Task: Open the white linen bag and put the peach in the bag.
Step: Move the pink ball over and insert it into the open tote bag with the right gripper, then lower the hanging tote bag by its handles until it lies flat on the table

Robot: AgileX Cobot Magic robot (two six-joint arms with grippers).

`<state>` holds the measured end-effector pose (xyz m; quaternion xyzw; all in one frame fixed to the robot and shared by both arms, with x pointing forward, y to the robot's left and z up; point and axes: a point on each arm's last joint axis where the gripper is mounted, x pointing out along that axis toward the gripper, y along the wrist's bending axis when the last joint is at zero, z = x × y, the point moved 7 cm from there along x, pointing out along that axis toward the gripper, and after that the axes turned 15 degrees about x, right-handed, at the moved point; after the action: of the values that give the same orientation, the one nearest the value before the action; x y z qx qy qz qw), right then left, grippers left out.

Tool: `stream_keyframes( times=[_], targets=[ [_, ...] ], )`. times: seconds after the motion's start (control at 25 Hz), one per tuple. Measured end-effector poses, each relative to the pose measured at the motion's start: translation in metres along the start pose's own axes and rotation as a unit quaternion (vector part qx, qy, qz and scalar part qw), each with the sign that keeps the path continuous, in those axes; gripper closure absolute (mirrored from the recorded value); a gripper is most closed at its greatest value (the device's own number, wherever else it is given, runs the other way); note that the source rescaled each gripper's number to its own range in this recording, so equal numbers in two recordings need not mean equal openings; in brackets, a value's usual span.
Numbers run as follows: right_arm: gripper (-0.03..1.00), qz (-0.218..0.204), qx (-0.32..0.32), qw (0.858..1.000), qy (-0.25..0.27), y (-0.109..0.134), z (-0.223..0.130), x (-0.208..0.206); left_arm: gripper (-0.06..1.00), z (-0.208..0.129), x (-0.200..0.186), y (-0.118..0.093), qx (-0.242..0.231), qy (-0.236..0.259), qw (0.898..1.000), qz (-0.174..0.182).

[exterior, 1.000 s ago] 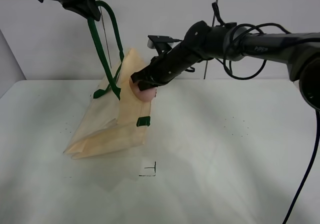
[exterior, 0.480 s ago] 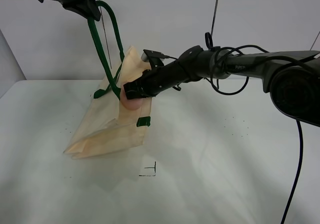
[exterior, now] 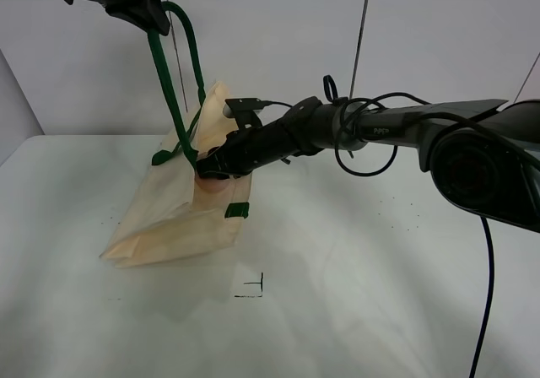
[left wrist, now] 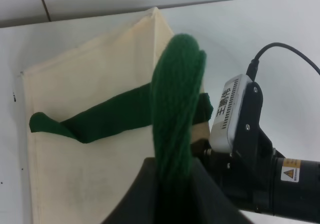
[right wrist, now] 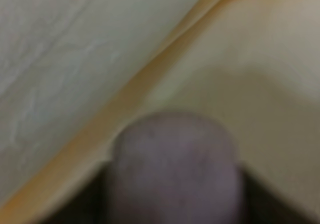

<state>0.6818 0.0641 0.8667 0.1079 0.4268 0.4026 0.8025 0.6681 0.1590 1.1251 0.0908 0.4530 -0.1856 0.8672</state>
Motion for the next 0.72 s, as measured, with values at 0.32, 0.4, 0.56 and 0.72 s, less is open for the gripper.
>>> stream_keyframes(
  times=[0.32,0.4,0.56,0.72],
  targets=[
    [-0.03,-0.018,0.022,0.999,0.041,0.000,-0.003,-0.016,0.94,0.000,0.000,0.000,0.000,0.000,1.000,0.000],
    [-0.03,-0.033,0.029,0.997,0.067,-0.001,-0.001,-0.034,0.94,0.000,0.000,0.000,0.000,0.000,1.000,0.000],
    [-0.03,-0.106,0.052,0.987,0.106,-0.013,0.006,-0.077,0.94,0.000,0.000,0.000,0.000,0.000,1.000,0.000],
    [-0.03,-0.199,0.091,0.966,0.141,-0.033,0.004,-0.113,0.94,0.000,0.000,0.000,0.000,0.000,1.000,0.000]
  ],
)
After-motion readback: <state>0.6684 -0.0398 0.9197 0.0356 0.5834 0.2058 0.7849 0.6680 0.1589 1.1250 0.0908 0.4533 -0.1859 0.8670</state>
